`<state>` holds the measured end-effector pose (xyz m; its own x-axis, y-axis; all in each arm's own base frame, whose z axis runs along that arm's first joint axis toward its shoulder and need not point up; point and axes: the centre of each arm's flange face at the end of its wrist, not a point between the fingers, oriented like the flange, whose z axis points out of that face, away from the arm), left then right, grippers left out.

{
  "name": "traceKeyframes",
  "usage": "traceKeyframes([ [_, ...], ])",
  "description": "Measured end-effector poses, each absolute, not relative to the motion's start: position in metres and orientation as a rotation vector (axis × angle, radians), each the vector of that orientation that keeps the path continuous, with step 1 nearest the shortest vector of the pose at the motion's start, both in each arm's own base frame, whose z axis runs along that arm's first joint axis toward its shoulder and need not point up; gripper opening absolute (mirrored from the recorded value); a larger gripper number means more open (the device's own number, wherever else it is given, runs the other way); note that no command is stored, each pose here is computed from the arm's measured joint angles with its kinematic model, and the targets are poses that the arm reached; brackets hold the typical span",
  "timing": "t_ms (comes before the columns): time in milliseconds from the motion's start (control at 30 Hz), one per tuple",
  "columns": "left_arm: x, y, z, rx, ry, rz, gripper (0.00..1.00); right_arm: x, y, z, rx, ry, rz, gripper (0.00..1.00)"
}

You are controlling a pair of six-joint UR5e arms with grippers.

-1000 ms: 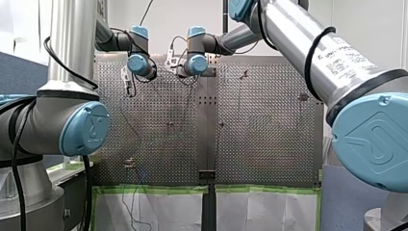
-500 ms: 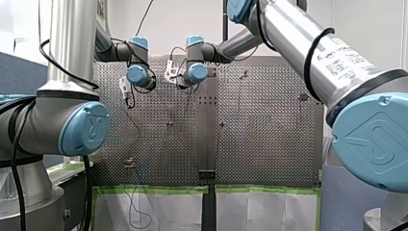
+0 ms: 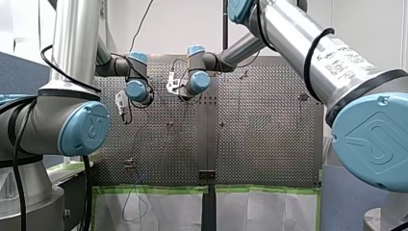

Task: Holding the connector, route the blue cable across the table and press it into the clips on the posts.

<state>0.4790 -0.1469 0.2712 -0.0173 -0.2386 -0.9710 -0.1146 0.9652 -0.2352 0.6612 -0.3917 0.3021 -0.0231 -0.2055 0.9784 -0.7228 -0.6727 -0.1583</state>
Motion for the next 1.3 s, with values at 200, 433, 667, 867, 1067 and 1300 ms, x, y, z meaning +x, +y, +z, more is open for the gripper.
traceKeyframes([
  [200, 0.471, -0.147, 0.232, -0.293, 1.635, -0.107, 0.00, 0.654, -0.386, 0.277, 1.908, -0.976, 1.687, 0.00],
  [433, 0.453, -0.148, 0.207, -0.283, 1.665, -0.125, 0.00, 0.647, -0.375, 0.252, 1.958, -0.980, 1.635, 0.00],
  [667, 0.453, -0.150, 0.190, -0.261, 1.673, -0.150, 0.00, 0.642, -0.365, 0.228, 1.980, -0.982, 1.621, 0.00],
  [867, 0.461, -0.152, 0.172, -0.239, 1.675, -0.179, 0.00, 0.640, -0.365, 0.218, 1.973, -0.984, 1.634, 0.00],
  [1067, 0.466, -0.151, 0.157, -0.237, 1.687, -0.191, 0.00, 0.638, -0.369, 0.211, 1.976, -0.987, 1.634, 0.00],
  [1300, 0.469, -0.153, 0.157, -0.227, 1.673, -0.205, 0.00, 0.635, -0.379, 0.179, 2.007, -1.011, 1.591, 0.00],
])
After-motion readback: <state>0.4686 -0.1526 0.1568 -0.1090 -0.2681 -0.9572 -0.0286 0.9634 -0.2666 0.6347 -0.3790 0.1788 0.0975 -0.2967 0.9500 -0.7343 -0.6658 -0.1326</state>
